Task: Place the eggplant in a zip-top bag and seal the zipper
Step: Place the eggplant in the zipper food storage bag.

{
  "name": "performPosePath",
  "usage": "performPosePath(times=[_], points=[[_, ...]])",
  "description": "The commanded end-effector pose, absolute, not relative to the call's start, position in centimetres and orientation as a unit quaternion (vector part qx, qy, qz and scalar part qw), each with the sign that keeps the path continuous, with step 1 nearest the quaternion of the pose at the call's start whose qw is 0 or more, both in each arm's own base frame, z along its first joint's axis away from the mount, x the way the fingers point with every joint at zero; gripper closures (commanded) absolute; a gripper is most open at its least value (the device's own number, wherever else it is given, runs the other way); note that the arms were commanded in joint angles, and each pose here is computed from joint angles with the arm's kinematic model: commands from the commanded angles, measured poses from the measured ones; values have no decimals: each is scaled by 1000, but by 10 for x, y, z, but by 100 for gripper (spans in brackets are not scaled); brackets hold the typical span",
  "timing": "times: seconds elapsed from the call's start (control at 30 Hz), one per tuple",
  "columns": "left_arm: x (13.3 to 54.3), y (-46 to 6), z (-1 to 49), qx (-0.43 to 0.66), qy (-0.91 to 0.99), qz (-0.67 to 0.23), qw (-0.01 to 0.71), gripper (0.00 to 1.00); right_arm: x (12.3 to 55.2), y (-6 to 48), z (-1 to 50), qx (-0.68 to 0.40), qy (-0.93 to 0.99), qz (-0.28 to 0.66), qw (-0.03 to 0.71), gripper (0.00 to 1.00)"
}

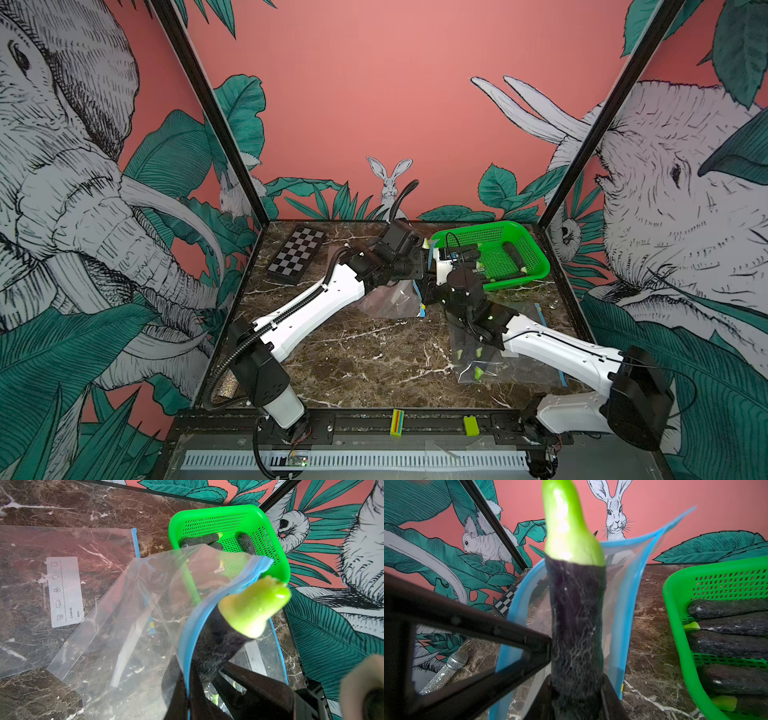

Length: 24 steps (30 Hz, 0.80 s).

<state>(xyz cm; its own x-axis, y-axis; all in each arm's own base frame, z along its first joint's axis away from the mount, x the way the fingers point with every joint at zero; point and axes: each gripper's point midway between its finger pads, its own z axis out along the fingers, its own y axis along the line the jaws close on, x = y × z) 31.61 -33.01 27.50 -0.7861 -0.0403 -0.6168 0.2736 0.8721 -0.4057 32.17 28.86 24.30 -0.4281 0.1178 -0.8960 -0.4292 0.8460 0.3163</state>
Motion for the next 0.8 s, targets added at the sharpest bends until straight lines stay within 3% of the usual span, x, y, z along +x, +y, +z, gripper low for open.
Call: performPosePath(times=[0.0, 0.13, 0.23, 0.33, 0.77], points=[[313, -324, 291, 58, 903, -257, 340, 100, 316, 282, 261, -95, 792, 263, 543, 75], [313, -325, 291, 58, 903, -258, 339, 100, 308, 273, 278, -88, 784, 272, 552, 73], [313, -326, 290, 56, 903, -261, 338, 100, 304, 267, 288, -78, 780, 279, 555, 84], [313, -329, 291, 54, 900, -271, 337, 100, 304, 269, 296, -72, 773, 291, 560, 86], [309, -327, 294, 42, 896, -287, 337, 100, 327, 290, 287, -69, 760, 293, 576, 83]])
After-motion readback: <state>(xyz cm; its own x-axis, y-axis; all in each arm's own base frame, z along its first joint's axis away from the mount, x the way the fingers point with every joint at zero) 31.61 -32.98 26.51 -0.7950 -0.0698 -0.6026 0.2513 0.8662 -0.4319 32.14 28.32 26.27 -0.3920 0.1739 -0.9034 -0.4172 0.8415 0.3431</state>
